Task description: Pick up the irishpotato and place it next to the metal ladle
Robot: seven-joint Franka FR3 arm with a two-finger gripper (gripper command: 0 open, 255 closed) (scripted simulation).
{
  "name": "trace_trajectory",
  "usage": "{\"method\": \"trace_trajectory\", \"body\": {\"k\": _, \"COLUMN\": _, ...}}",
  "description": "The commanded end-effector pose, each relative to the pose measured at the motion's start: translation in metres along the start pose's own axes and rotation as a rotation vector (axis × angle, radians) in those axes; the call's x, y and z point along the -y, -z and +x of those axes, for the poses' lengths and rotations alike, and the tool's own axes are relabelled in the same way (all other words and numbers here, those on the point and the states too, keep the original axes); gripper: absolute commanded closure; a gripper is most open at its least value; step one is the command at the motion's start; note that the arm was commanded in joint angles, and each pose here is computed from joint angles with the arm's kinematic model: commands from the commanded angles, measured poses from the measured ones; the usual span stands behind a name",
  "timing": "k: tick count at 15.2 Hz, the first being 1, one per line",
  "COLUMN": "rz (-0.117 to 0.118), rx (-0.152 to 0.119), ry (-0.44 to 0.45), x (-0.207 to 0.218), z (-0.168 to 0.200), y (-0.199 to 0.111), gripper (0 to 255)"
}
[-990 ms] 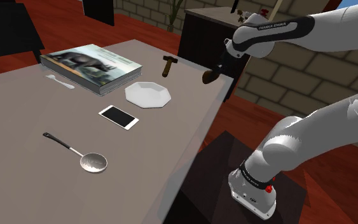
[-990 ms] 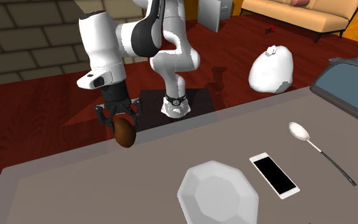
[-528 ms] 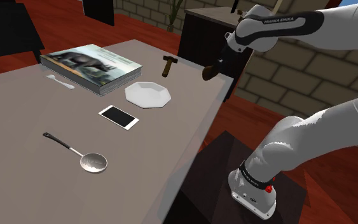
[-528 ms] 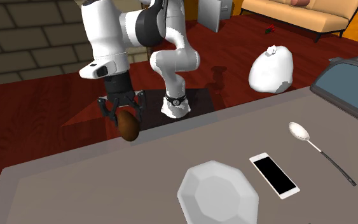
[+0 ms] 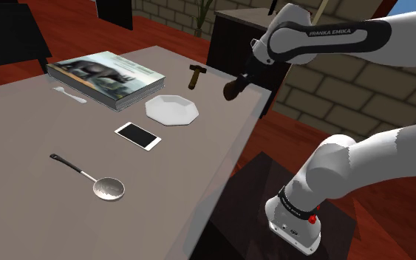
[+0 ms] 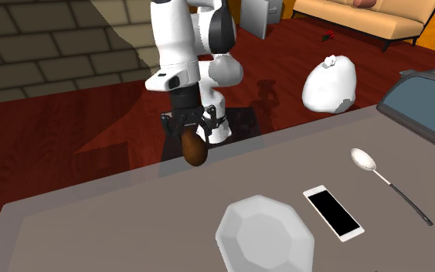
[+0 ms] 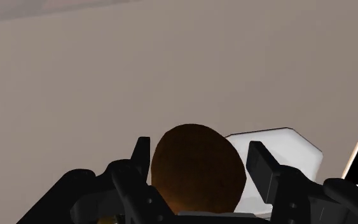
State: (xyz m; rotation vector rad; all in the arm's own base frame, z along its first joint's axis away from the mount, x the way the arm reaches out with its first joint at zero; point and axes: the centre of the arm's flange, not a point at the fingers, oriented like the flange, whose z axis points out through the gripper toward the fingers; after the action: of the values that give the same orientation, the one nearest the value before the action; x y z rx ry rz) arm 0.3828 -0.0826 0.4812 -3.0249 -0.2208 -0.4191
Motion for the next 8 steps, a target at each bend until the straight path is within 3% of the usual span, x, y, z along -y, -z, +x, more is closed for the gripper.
{"method": "trace_trajectory", "body": {"k": 1, "rz": 0.000, "rx": 0.000, "ry": -0.002, "x": 0.027, "z": 0.002, "y": -0.003, "gripper": 255}}
{"method": "trace_trajectory", "body": {"k": 8, "rz": 0.000, "rx": 0.000, "ry": -0.002, "x": 0.119, "z": 0.006, "y": -0.009, "gripper": 255}}
